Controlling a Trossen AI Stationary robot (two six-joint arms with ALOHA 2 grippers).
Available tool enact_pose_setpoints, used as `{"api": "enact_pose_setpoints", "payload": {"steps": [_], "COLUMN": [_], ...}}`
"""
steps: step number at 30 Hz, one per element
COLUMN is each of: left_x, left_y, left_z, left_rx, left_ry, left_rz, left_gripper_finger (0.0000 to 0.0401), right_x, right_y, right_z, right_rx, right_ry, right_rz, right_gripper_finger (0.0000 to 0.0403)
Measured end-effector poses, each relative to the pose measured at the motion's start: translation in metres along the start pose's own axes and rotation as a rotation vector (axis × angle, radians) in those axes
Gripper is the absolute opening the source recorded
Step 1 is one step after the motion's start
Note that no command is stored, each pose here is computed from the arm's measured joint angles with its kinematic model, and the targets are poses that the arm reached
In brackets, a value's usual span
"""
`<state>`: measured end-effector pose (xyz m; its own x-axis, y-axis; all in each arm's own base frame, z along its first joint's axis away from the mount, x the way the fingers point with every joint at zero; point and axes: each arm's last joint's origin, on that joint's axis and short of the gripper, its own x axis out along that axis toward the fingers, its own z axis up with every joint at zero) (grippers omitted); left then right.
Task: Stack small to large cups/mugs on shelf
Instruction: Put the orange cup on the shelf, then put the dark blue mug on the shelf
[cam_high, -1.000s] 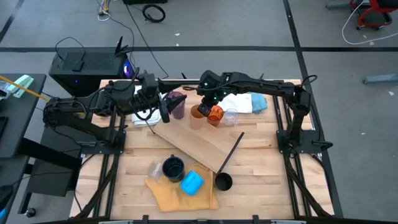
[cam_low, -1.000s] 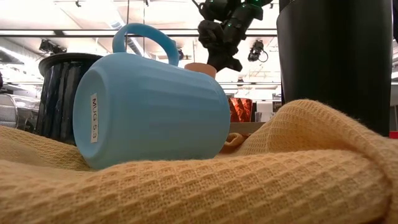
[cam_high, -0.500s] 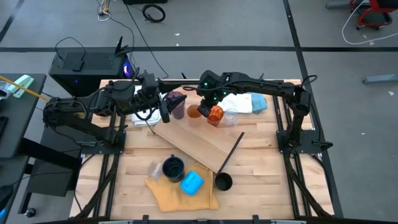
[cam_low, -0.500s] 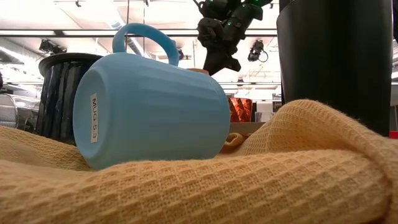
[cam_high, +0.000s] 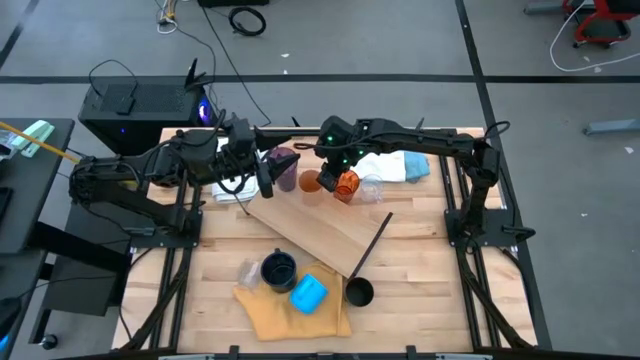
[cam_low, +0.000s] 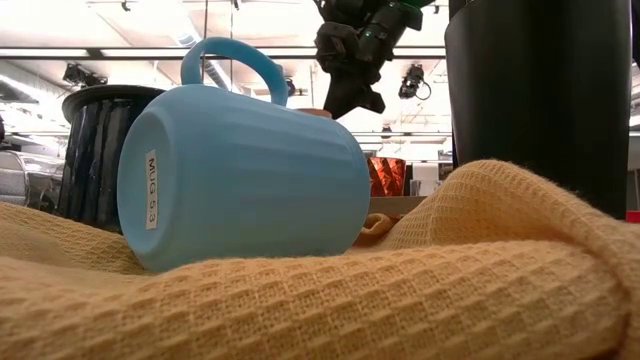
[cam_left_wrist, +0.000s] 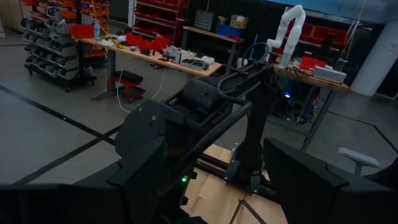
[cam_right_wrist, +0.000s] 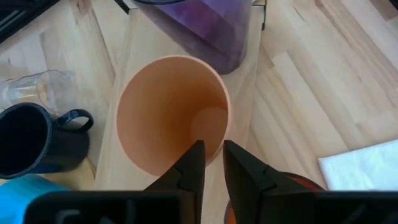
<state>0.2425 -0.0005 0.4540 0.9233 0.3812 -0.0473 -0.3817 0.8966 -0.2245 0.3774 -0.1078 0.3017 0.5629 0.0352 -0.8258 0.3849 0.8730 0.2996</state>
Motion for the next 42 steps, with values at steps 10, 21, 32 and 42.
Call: {"api": "enact_pose_setpoints", "payload": {"steps": [10,21,32,42], "left_x": [0.000,0.000,0.000,-0.005], "left_y": [0.000,0.000,0.000,-0.008], "left_z": [0.000,0.000,-0.001,-0.014], "left_rx": [0.001,0.000,-0.002,-0.047], "left_ry": [0.003,0.002,0.005,0.120], "left_rz": [0.001,0.000,0.001,-0.018], "left_gripper_finger": [0.0274,0.0274,0.0274,0.0274], "right_x": [0.000,0.000,-0.036,-0.132], "right_y": [0.003,0.002,-0.005,-0.022], "right_z": [-0.001,-0.001,0.018,-0.002], "right_rx": [-0.002,-0.004,-0.014,-0.112], "right_ry": [0.004,0.014,-0.033,0.192], "right_rz": [0.012,0.021,0.022,-0.384], "right_gripper_finger": [0.0066,0.0088,0.0094,0.0088]}}
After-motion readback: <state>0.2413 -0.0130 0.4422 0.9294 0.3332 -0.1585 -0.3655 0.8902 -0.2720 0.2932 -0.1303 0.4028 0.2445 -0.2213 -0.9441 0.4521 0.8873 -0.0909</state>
